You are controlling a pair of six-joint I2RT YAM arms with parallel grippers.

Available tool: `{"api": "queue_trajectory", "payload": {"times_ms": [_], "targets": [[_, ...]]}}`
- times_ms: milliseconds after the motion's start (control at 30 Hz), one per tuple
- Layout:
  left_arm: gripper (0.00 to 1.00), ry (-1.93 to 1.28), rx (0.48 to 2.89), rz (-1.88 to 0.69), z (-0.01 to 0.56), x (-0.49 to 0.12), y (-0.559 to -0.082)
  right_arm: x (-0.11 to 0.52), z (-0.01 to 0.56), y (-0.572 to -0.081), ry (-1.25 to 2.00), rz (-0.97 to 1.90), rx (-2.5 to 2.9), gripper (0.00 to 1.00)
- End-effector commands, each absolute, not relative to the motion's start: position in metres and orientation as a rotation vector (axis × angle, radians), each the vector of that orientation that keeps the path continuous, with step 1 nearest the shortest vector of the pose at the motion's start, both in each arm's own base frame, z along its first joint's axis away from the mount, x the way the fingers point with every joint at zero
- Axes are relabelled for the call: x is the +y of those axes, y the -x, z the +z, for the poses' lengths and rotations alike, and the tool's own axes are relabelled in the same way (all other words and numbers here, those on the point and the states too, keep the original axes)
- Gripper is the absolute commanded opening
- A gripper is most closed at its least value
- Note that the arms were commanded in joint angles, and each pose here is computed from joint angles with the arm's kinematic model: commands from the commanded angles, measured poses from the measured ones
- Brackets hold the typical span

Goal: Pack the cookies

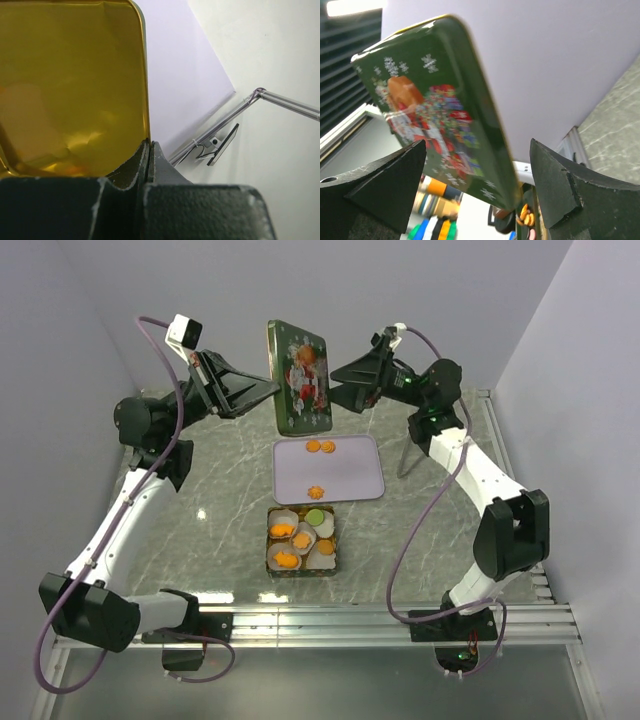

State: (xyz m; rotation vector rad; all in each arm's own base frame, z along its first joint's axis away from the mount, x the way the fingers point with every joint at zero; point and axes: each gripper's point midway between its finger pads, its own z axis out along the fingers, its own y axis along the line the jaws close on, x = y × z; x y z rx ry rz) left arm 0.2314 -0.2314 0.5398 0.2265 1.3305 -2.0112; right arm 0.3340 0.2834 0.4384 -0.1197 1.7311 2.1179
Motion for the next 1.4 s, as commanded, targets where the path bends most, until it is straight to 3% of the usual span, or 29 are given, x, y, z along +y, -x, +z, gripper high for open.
{"api": "queue_trajectory", "payload": {"times_ms": [0,333,767,1067,1367], "targets": [[0.00,-0.336,1.221,-2.004,0.557,-0.222,-0.197,0.292,0.474,-0.305,0.294,2.145,1.606,0.91],[0.00,-0.324,1.142,-2.068,0.562,-0.213,-0.178,0.311,0.473,-0.263,0.407,2.207,1.586,0.85],[0.01,-0.198,1.161,-2.083,0.545,-0.207,-0.179,0.282,0.500,-0.204,0.524,2.309,1.391,0.55],[0.20,0.085,1.366,-1.983,0.480,-0.210,-0.216,0.275,0.494,-0.183,0.556,2.228,1.427,0.47],[0.24,0.244,1.485,-1.918,0.423,-0.209,-0.234,0.283,0.454,-0.199,0.440,2.110,1.634,0.40]]}}
